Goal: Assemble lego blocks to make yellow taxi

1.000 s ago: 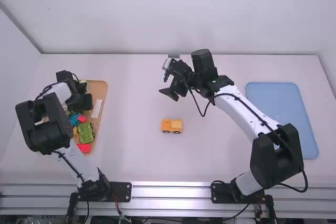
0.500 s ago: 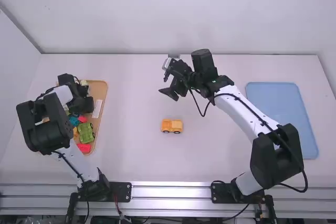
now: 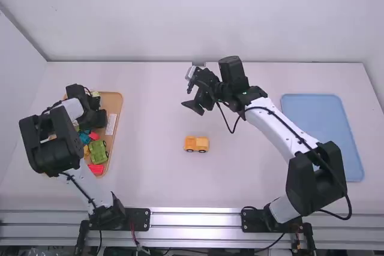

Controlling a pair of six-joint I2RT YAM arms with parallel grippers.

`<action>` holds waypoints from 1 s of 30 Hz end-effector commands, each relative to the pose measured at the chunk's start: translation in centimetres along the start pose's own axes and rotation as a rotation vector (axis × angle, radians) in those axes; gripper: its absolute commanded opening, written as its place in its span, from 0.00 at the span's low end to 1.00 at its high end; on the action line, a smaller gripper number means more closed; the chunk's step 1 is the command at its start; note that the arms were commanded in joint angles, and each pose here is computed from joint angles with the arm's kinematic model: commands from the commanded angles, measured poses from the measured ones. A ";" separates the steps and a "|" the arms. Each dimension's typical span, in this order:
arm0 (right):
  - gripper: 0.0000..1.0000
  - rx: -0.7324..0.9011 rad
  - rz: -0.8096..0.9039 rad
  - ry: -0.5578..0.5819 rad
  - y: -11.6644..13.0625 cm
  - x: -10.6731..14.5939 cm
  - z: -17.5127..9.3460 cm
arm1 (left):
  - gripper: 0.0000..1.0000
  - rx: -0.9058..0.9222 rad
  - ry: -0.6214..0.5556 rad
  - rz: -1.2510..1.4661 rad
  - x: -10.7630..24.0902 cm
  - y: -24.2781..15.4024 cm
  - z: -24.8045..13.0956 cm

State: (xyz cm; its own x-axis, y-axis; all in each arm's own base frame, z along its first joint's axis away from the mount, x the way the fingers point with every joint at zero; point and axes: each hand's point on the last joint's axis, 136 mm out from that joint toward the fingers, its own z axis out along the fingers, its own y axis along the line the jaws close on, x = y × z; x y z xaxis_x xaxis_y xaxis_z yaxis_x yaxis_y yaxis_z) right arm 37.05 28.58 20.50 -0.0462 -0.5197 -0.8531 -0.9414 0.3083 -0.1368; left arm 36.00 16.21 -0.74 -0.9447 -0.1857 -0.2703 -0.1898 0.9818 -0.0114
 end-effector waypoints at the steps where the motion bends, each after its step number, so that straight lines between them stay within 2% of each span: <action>1: 0.99 0.014 -0.014 -0.017 -0.7 -1.0 -0.3 | 0.09 0.004 -0.003 0.004 -0.1 -0.4 0.0; 7: 0.99 0.023 0.001 -0.019 -1.1 -0.9 -0.5 | 0.05 -0.013 -0.079 0.008 -1.3 -0.4 -3.6; 10: 0.99 0.031 0.023 -0.019 -1.5 -0.7 -0.6 | 0.05 -0.027 -0.172 0.021 -2.0 -1.4 -6.5; 11: 0.99 0.037 0.049 -0.024 -1.7 -0.8 -0.8 | 0.08 -0.036 -0.245 0.058 -2.2 -2.5 -8.2; 12: 0.99 0.039 0.057 -0.025 -1.8 -0.7 -0.8 | 0.09 -0.036 -0.252 0.063 -2.2 -2.6 -8.4; 16: 0.98 0.053 0.167 -0.055 -3.1 -0.6 -0.7 | 0.11 -0.020 -0.455 0.174 -2.3 -7.0 -12.1; 19: 0.99 -0.033 0.233 -0.102 -2.7 -0.4 -0.3 | 0.12 0.015 -0.576 0.283 -1.9 -11.1 -13.8; 20: 0.99 -0.049 0.240 -0.109 -2.5 -0.4 -0.2 | 0.12 0.017 -0.584 0.295 -1.9 -11.4 -13.9; 24: 0.99 -0.230 0.326 -0.174 -1.0 0.2 1.6 | 0.15 0.097 -0.718 0.546 -0.4 -18.9 -15.1; 28: 1.00 -0.328 0.345 -0.213 -0.3 0.7 1.5 | 0.15 0.146 -0.779 0.741 1.1 -23.4 -15.1; 30: 0.95 -0.378 0.354 -0.230 0.2 0.9 1.2 | 0.15 0.170 -0.809 0.789 1.5 -25.1 -15.2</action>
State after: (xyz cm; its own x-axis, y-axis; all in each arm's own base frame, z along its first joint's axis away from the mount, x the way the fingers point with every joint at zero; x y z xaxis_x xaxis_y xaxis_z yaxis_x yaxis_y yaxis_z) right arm 38.43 28.96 17.02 -0.3477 -0.2927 -0.8908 -0.9292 0.2341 0.2858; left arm 35.64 -7.65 13.82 -0.3913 0.4355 -0.8107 0.4167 0.8693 0.2658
